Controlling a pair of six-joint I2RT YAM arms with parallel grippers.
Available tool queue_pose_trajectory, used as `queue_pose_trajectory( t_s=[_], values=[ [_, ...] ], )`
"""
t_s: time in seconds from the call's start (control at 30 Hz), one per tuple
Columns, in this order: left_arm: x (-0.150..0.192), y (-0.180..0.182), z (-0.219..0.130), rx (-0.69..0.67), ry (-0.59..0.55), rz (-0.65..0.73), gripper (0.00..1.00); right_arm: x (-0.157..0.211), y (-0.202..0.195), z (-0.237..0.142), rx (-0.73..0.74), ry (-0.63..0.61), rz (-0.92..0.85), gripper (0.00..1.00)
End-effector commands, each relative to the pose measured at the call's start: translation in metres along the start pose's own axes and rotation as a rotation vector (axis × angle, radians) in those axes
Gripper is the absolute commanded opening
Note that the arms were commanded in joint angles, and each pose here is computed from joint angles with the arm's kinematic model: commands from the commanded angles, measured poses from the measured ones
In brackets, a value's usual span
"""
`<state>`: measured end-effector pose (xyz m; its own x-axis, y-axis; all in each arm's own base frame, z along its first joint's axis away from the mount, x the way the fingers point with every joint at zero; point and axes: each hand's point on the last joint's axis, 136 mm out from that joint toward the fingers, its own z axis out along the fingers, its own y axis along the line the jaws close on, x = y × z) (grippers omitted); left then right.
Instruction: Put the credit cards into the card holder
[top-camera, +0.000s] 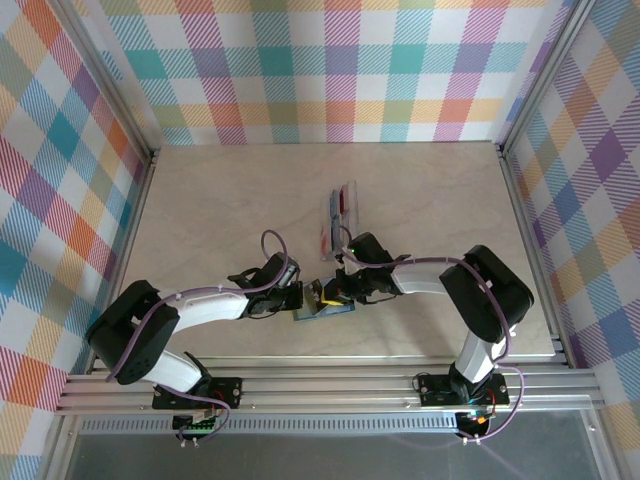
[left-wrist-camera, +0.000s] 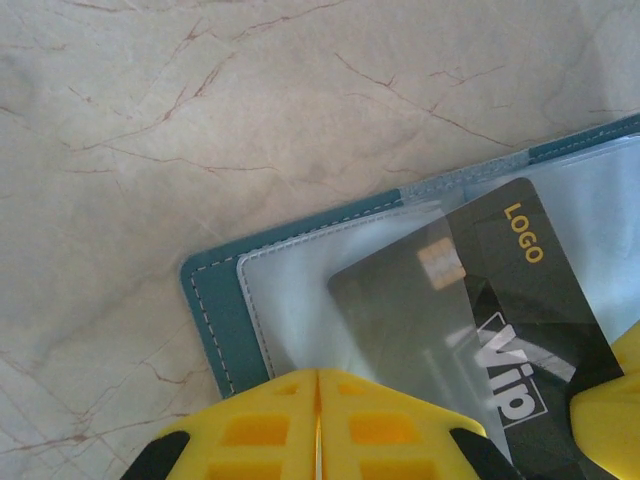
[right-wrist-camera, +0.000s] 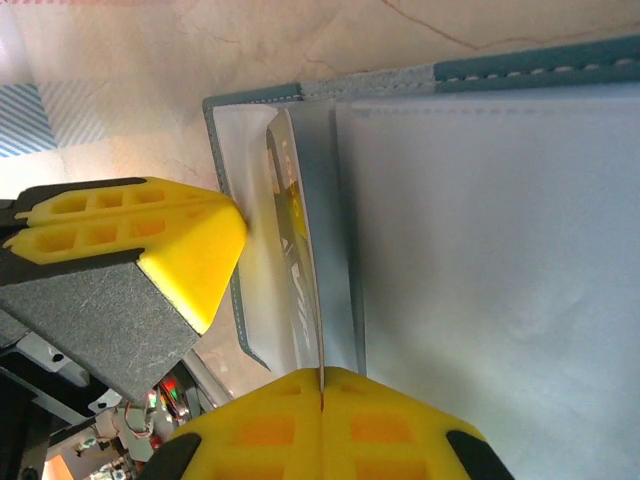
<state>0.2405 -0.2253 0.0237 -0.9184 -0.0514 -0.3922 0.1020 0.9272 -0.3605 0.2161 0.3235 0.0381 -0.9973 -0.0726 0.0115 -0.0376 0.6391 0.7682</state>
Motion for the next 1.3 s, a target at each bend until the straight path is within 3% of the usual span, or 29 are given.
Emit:
queue_pose_trajectory(
  t_s=[0.0,0.47,0.7,0.93,1.27],
  values=[
    [0.014,0.01,-0.001,-0.038,0.03,0.007,0.09,0.003,-0.013,0.007,0.035,-0.008,0.055,0.0],
    [0.013,0.002,-0.001,-0.017,0.031,0.008,0.09,0.017,-0.007,0.027,0.089,-0.023,-0.028,0.01],
    [-0.003,-0.019,-0.021,0.056,-0.006,-0.017,0.1,0.023,-0.01,0.016,0.15,-0.024,-0.077,0.16],
    [-0.016,-0.025,-0.058,0.099,-0.078,-0.038,0.16,0.025,-0.001,0.006,0.17,-0.007,-0.132,0.37],
    [0.002,-0.022,-0.035,0.111,-0.01,-0.042,0.14,0.025,-0.002,0.0,0.226,0.005,-0.183,0.49]
  ],
)
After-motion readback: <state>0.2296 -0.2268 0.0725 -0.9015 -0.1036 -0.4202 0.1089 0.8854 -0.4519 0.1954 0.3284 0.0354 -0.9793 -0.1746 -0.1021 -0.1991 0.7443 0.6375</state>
